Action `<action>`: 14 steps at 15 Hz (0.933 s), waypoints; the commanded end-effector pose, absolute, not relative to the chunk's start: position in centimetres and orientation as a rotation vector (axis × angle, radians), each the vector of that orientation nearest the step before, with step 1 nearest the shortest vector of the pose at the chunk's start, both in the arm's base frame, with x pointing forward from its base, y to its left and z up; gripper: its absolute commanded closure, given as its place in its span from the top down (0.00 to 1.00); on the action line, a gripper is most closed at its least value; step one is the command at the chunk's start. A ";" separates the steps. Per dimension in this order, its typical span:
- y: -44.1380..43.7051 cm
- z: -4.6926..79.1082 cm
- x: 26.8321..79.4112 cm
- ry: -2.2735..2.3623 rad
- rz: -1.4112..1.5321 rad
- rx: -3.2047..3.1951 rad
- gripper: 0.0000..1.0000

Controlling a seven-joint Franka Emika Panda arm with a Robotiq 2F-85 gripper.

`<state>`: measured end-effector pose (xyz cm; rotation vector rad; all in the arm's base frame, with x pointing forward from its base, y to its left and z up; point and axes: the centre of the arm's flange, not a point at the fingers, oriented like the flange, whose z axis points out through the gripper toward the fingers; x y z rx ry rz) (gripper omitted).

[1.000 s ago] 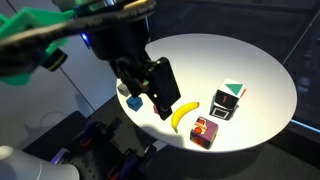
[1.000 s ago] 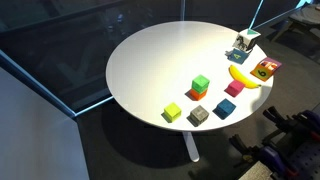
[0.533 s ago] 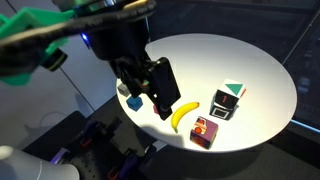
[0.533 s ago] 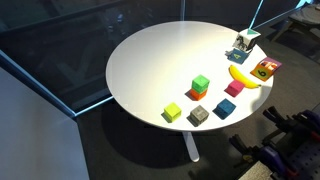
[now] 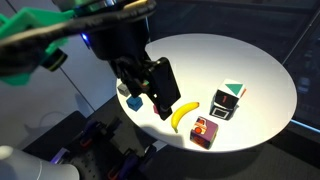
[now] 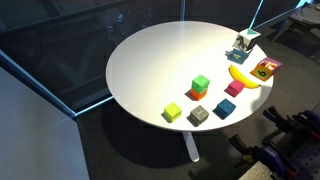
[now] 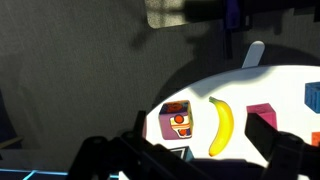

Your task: Place the dark green block on the table

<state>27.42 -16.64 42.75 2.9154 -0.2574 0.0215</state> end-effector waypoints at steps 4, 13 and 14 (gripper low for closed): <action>-15.0 43.7 28.9 -0.231 0.016 2.969 1.00; -11.1 46.0 33.3 -0.188 -0.044 3.179 1.00; -10.8 46.0 33.8 -0.187 -0.064 3.198 1.00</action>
